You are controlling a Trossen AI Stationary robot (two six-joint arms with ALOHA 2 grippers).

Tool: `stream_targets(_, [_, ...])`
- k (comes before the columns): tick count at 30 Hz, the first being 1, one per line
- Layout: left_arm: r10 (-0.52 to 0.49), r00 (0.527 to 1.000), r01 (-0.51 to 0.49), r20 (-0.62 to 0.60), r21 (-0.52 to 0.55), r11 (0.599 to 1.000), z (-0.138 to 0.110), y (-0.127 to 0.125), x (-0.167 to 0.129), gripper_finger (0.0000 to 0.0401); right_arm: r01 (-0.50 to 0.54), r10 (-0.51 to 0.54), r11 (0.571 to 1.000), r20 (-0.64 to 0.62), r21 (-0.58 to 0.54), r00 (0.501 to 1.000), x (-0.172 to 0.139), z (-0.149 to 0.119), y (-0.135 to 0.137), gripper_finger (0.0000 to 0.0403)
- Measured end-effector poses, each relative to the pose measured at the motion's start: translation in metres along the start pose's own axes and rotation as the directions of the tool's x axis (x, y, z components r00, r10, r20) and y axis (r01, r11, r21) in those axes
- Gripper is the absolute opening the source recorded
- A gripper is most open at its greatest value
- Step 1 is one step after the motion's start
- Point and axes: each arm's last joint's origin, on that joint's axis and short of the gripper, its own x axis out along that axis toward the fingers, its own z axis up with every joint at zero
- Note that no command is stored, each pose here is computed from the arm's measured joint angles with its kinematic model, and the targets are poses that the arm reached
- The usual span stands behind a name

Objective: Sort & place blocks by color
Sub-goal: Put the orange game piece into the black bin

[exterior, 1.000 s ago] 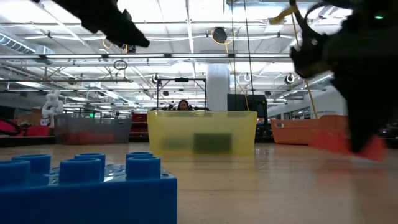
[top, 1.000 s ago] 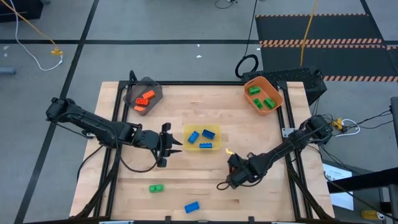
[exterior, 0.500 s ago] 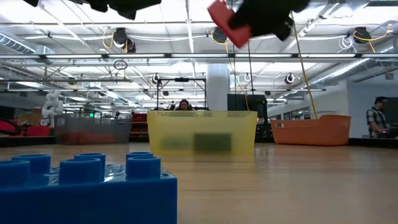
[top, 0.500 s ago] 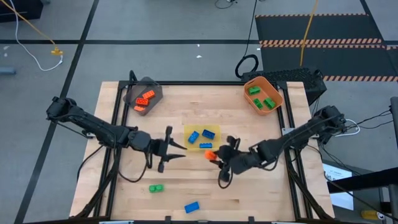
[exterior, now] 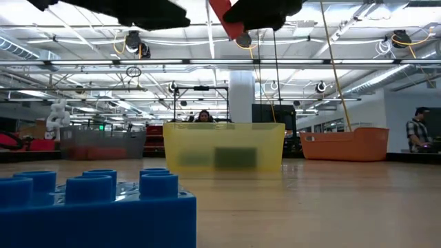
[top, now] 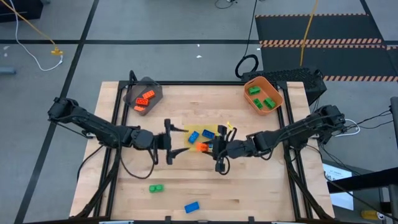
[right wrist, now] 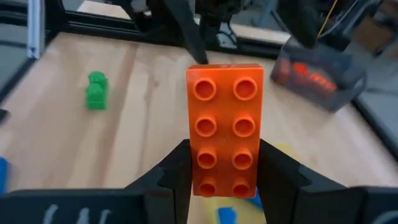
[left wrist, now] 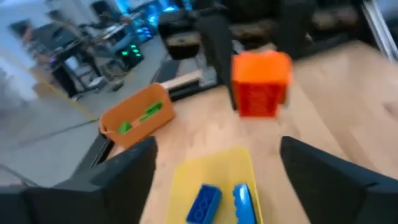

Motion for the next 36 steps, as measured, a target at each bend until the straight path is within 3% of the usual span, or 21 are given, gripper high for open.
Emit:
stream_targets(5, [0.005,0.999,0.000,0.049,-0.112,0.994,0.001,0.008,0.006,0.0386,0.032,-0.027,0.994,0.046,-0.106,0.999,0.003,0.006,-0.010,0.0121])
stream_targets(13, [-0.038,0.990,0.068,0.133,-0.223,0.972,0.005,0.011,0.017,0.0390,0.073,-0.066,0.985,0.048,-0.159,0.997,0.008,0.007,-0.025,0.0121])
stream_targets(36, [-0.048,0.992,0.078,0.120,-0.259,0.963,0.010,0.011,0.024,0.0390,0.078,-0.075,0.981,0.026,-0.176,0.997,0.009,0.005,-0.028,0.0126])
